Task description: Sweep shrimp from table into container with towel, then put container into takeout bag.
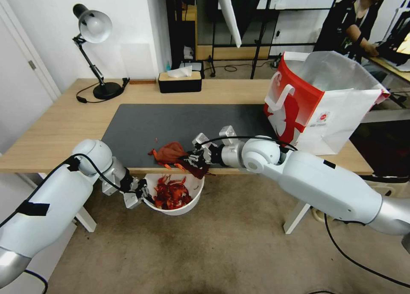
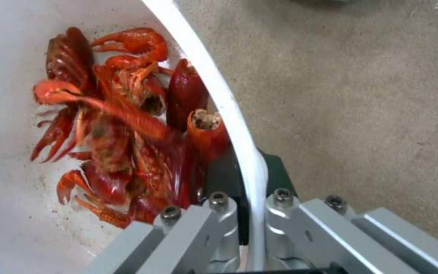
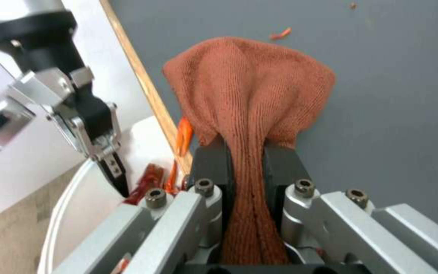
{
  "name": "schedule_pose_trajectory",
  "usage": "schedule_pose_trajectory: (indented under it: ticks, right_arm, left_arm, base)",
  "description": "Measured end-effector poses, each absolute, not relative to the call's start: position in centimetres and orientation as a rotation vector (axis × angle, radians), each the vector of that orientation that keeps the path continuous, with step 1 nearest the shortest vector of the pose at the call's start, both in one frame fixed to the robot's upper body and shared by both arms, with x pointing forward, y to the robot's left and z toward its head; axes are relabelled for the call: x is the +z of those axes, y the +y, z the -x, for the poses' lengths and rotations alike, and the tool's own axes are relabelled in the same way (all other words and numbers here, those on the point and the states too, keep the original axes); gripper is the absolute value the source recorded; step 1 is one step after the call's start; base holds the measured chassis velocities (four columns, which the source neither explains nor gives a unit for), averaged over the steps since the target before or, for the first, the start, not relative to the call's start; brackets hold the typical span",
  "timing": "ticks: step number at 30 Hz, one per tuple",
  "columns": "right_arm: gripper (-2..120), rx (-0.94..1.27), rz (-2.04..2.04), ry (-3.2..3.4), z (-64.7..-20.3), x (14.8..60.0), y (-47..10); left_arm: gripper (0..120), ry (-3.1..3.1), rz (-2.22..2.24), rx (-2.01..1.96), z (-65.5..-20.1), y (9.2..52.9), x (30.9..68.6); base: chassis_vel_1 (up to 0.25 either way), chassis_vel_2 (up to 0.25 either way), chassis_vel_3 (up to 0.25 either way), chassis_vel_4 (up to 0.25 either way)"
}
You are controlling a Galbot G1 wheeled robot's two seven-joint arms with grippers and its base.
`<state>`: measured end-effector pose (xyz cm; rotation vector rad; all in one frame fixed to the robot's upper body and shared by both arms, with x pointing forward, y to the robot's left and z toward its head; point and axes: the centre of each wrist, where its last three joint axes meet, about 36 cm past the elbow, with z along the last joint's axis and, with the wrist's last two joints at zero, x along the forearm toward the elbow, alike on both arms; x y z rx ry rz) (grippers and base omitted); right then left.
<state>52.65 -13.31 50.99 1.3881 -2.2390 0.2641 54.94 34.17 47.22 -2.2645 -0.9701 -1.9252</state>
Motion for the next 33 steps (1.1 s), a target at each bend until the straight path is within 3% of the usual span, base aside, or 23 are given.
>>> schedule_pose_trajectory:
  ticks: [15, 22, 25, 33]
  right_arm:
    - [8, 0.057, -1.439, -2.352, -53.4, 53.8, -14.6]
    - [8, -0.103, -1.455, -2.407, -55.8, 54.0, -14.9]
    - [8, -0.169, -1.448, -2.435, -58.8, 54.0, -14.4]
    - [8, -0.164, -1.393, -2.44, -62.8, 53.4, -12.5]
  left_arm:
    - [0, -0.973, 2.264, -1.918, -55.0, 34.2, 47.0]
    - [0, -0.98, 2.261, -1.904, -55.0, 34.5, 46.6]
    - [0, -0.988, 2.255, -1.885, -54.7, 35.2, 46.4]
    - [0, -1.004, 2.255, -1.861, -54.1, 36.1, 46.0]
  base:
    - [0.0, 0.0, 0.0, 0.0]
    - [0.0, 0.0, 0.0, 0.0]
    - [0.0, 0.0, 0.0, 0.0]
    - [0.0, 0.0, 0.0, 0.0]
